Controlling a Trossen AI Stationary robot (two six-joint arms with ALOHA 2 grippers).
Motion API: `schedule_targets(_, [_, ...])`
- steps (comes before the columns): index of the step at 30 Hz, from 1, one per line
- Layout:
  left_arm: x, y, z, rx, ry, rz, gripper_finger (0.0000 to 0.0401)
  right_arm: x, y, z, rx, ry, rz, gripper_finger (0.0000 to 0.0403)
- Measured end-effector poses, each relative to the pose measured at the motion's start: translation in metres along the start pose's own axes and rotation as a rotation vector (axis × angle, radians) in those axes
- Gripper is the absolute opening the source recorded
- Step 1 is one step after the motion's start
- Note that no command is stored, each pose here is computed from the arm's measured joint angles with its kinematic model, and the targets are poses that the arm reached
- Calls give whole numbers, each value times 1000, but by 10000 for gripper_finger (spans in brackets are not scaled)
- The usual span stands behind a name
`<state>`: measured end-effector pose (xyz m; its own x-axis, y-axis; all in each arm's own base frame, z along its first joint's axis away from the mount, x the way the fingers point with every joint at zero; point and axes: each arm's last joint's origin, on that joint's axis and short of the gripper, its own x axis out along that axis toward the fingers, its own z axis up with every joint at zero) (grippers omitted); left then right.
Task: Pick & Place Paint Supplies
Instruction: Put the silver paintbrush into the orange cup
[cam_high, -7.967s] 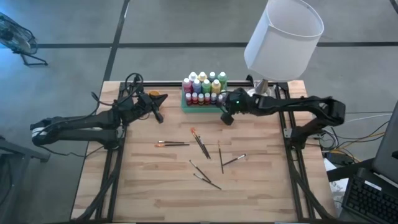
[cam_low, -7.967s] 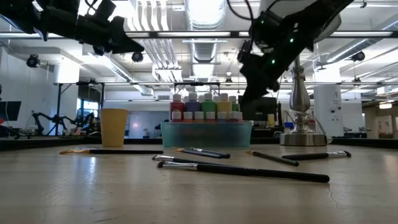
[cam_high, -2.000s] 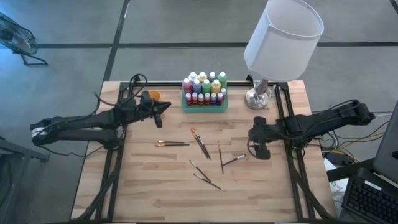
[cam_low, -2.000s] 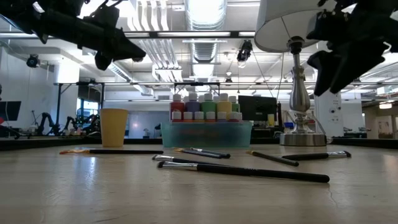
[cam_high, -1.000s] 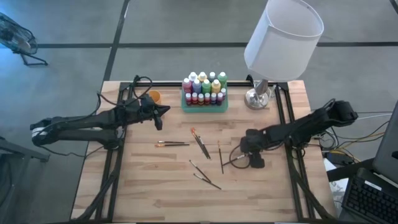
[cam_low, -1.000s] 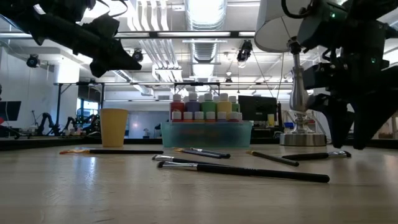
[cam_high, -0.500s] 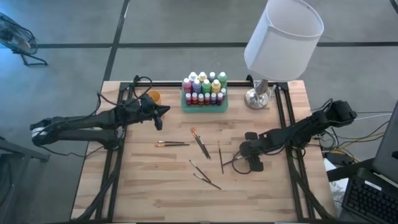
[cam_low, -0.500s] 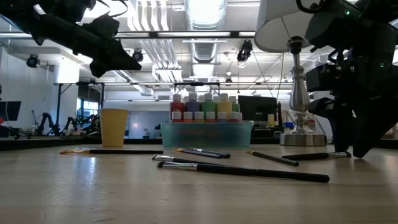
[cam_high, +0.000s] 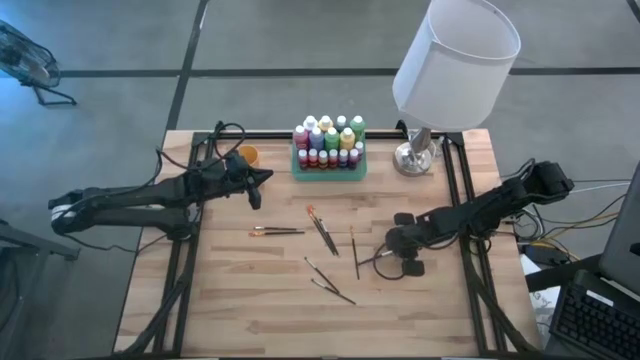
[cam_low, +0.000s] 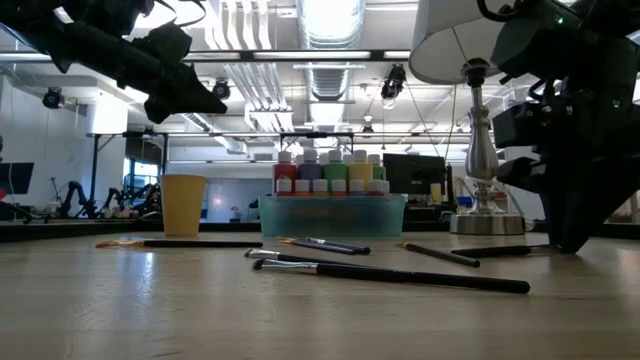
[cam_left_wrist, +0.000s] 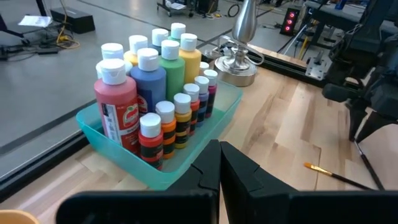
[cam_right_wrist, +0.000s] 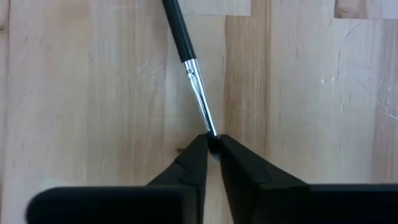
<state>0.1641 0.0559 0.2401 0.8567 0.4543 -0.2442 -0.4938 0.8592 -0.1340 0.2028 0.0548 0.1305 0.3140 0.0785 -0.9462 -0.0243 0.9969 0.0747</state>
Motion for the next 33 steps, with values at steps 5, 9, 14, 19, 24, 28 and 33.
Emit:
schedule_targets(5, [0,0,0,-8,2,-11,5,-1,0,-2,4,21,4,13])
schedule_targets(9, [0,0,0,-25,2,-12,5,-4,-1,-6,11,51,2,10])
schedule_targets(14, [0,0,0,-49,3,-12,5,-16,-2,-9,23,53,-2,9])
schedule_targets(19, [0,-1,0,-144,12,-45,27,-35,-3,-8,22,9,-37,9])
schedule_targets(24, [3,-3,-3,-282,51,-84,107,-59,-2,0,-53,-101,-107,8])
schedule_targets(28, [8,-5,-6,-436,101,-122,172,-79,2,13,-183,-207,-214,8])
schedule_targets(33, [15,-13,-10,-563,198,-278,215,-100,10,30,-340,-300,-334,8])
